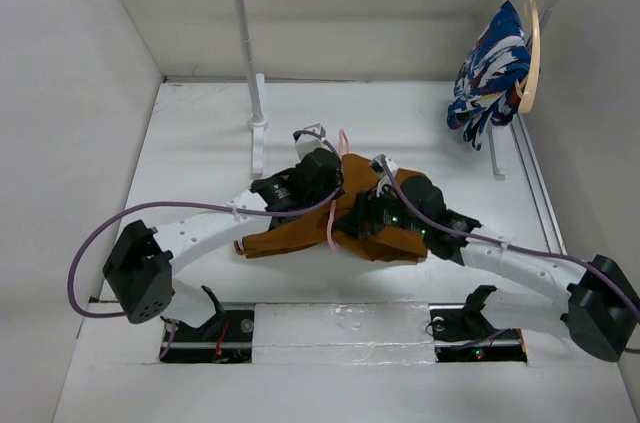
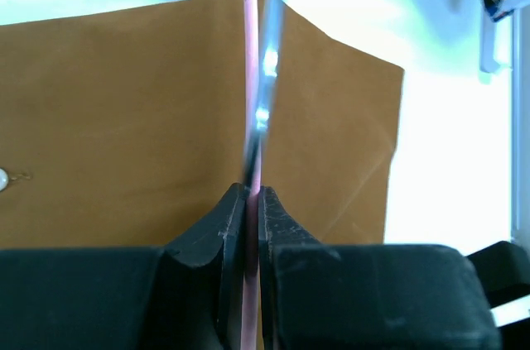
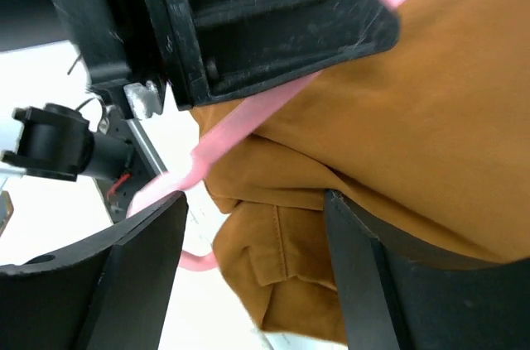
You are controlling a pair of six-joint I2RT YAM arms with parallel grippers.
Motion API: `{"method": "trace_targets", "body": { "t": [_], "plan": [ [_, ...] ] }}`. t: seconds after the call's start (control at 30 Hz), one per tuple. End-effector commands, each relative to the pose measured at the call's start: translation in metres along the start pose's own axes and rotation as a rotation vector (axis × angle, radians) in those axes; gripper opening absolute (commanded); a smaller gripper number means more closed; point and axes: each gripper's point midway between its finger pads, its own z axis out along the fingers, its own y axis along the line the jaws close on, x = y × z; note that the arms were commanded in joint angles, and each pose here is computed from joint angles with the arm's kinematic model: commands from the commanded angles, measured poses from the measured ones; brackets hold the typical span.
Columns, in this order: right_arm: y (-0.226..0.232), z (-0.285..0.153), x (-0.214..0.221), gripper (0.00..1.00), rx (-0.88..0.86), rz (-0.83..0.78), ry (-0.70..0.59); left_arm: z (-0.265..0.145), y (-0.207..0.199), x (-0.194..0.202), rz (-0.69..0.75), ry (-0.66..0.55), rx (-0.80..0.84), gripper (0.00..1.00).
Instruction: Place the trousers on the hanger
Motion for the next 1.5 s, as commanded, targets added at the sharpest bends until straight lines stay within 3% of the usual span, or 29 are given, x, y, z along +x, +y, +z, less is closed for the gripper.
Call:
{"method": "trace_targets", "body": {
  "t": [0.0, 0.13, 0.2, 0.3, 0.7, 0.8, 0.87, 0.9, 1.0, 1.03, 1.27, 1.3, 1.33, 1.4, 1.47],
  "plan": [
    [0.025, -0.023, -0.056, 0.72, -0.005, -0.059, -0.143, -0.031, -0.036, -0.042, -0.089, -0.136, 0.128, 0.00],
    [0.038, -0.043, -0.065, 0.82, -0.006, -0.110, -0.115, -0.035, -0.034, -0.049, -0.089, -0.173, 0.128, 0.00],
    [0.046, -0.040, -0.076, 0.83, -0.059, -0.114, -0.162, -0.035, -0.037, -0.047, -0.089, -0.170, 0.138, 0.00],
    [0.048, -0.025, -0.073, 0.83, -0.089, -0.065, -0.132, -0.035, -0.041, -0.050, -0.102, -0.182, 0.147, 0.00],
    [0.052, 0.014, -0.053, 0.73, -0.118, 0.047, -0.126, -0.052, -0.055, -0.065, -0.165, -0.195, 0.206, 0.00],
    [0.046, 0.022, -0.046, 0.62, -0.126, 0.070, -0.134, -0.059, -0.061, -0.069, -0.177, -0.195, 0.231, 0.00],
    [0.050, 0.024, -0.044, 0.49, -0.154, 0.102, -0.150, -0.065, -0.065, -0.076, -0.181, -0.203, 0.248, 0.00],
    [0.053, 0.024, -0.046, 0.32, -0.185, 0.102, -0.181, -0.069, -0.068, -0.078, -0.182, -0.206, 0.259, 0.00],
    [0.061, 0.022, -0.054, 0.19, -0.233, 0.119, -0.227, -0.079, -0.076, -0.088, -0.183, -0.216, 0.287, 0.00],
    [0.066, 0.020, -0.057, 0.10, -0.254, 0.114, -0.239, -0.081, -0.079, -0.091, -0.182, -0.219, 0.296, 0.00],
    [0.099, -0.005, -0.107, 0.00, -0.328, 0.083, -0.338, -0.097, -0.097, -0.122, -0.155, -0.248, 0.373, 0.00],
    [0.106, -0.017, -0.126, 0.00, -0.337, 0.057, -0.371, -0.106, -0.104, -0.141, -0.123, -0.283, 0.399, 0.12],
    [0.104, -0.015, -0.124, 0.00, -0.329, 0.060, -0.360, -0.106, -0.104, -0.141, -0.122, -0.283, 0.399, 0.12],
    [0.101, -0.024, -0.140, 0.00, -0.318, 0.042, -0.387, -0.121, -0.112, -0.162, -0.101, -0.327, 0.441, 0.31],
    [0.099, -0.036, -0.167, 0.00, -0.317, 0.018, -0.428, -0.145, -0.126, -0.188, -0.053, -0.386, 0.478, 0.62]
  ]
}}
